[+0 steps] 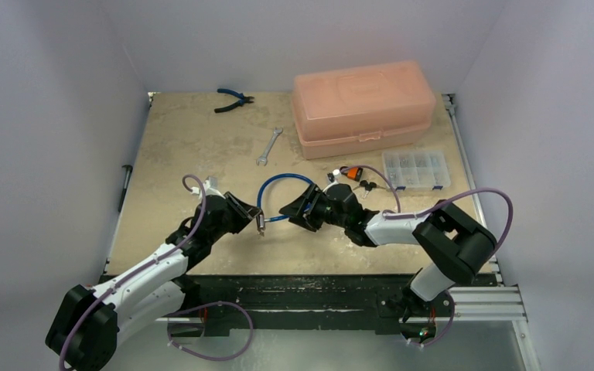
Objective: Unlock with the key
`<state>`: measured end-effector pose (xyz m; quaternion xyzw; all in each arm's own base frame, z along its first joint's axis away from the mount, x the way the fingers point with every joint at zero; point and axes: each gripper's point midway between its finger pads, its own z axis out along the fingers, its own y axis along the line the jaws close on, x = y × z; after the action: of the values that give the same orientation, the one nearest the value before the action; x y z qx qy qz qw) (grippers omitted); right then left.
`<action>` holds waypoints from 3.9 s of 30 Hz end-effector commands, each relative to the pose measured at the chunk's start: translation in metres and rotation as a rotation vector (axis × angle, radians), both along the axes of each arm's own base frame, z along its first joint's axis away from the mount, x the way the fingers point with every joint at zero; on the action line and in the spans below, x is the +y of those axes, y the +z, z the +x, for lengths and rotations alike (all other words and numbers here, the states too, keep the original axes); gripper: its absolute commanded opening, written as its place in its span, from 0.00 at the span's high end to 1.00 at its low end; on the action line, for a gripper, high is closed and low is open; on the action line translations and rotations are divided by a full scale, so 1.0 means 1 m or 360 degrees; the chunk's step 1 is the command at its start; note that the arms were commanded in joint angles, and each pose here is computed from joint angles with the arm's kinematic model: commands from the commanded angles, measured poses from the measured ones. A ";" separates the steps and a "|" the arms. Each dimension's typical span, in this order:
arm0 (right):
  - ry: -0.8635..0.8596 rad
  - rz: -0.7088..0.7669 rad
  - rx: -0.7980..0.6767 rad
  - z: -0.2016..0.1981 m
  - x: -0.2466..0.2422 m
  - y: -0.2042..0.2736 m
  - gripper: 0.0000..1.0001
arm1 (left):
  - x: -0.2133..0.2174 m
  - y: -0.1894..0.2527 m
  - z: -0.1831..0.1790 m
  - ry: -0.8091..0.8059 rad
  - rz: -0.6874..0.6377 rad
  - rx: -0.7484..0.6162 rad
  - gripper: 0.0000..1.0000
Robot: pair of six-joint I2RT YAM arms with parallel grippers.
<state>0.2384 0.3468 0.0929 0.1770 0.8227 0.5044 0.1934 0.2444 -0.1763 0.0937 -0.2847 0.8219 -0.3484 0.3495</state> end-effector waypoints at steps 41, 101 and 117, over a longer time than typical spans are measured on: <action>0.0147 0.0423 -0.0099 -0.003 0.031 0.056 1.00 | -0.027 0.006 -0.017 -0.0144 -0.0379 0.0029 0.06; 0.0740 -0.0348 -0.0396 0.107 0.129 -0.017 0.97 | 0.212 -0.016 -0.014 0.1060 0.1203 0.0393 1.00; 0.0711 -0.0263 -0.0488 0.119 0.145 0.019 0.36 | 0.220 -0.024 -0.017 0.1177 0.1096 0.0437 1.00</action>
<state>0.3530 0.4884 0.0633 -0.0916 0.8643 0.4621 0.1760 0.2234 0.0370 0.0621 -0.4417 0.7974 0.1311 0.3897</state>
